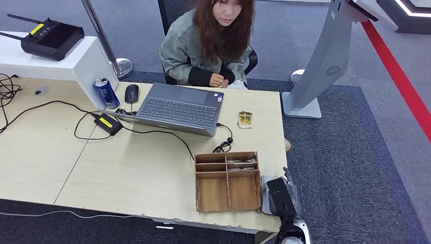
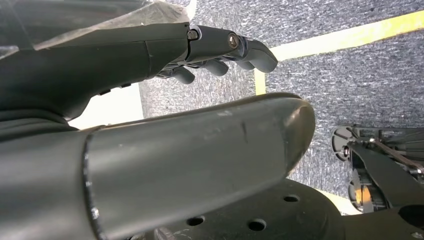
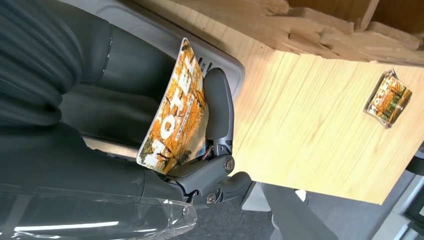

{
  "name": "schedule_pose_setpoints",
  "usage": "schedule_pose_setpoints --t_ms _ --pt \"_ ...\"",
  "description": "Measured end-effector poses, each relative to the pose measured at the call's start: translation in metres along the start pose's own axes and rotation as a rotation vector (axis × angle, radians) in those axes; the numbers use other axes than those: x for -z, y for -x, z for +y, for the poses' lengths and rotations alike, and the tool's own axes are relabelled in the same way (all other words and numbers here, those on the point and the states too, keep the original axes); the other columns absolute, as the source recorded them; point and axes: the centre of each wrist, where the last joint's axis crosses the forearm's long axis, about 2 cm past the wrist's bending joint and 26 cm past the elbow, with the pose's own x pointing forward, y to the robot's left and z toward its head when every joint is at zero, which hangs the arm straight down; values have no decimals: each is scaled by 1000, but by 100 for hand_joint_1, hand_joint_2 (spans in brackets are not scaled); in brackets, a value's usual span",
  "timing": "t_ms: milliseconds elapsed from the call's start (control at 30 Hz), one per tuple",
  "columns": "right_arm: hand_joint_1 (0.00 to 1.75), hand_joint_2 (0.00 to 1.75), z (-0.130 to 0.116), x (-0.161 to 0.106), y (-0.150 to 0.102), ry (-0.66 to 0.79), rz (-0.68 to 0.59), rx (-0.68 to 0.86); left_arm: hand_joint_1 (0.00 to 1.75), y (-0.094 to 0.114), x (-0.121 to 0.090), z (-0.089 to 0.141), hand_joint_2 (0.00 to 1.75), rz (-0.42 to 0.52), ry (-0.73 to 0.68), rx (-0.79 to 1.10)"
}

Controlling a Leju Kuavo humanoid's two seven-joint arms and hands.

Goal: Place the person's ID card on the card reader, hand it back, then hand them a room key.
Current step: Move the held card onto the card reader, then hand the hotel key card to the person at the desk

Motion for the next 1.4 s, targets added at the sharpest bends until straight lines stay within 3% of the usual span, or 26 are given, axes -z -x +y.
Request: schedule_pose_setpoints --t_ms 167,333,700,933,1133,1400 --pt "175 175 -11 7 -7 35 -18 -64 0 0 0 0 0 1 -1 4" --pt "175 175 -36 22 -32 109 -94 -144 0 0 0 0 0 1 -1 6" --pt "175 175 -103 48 -131 310 -354 -201 0 1 0 0 0 4 6 7" --pt "175 175 -128 56 -197 353 -498 -148 0 1 0 0 0 13 18 18" --pt "175 175 -129 64 -245 287 -598 14 0 0 0 -1 0 15 25 44" --pt "175 175 -95 64 -282 150 -675 146 0 -2 0 -4 0 31 29 71"
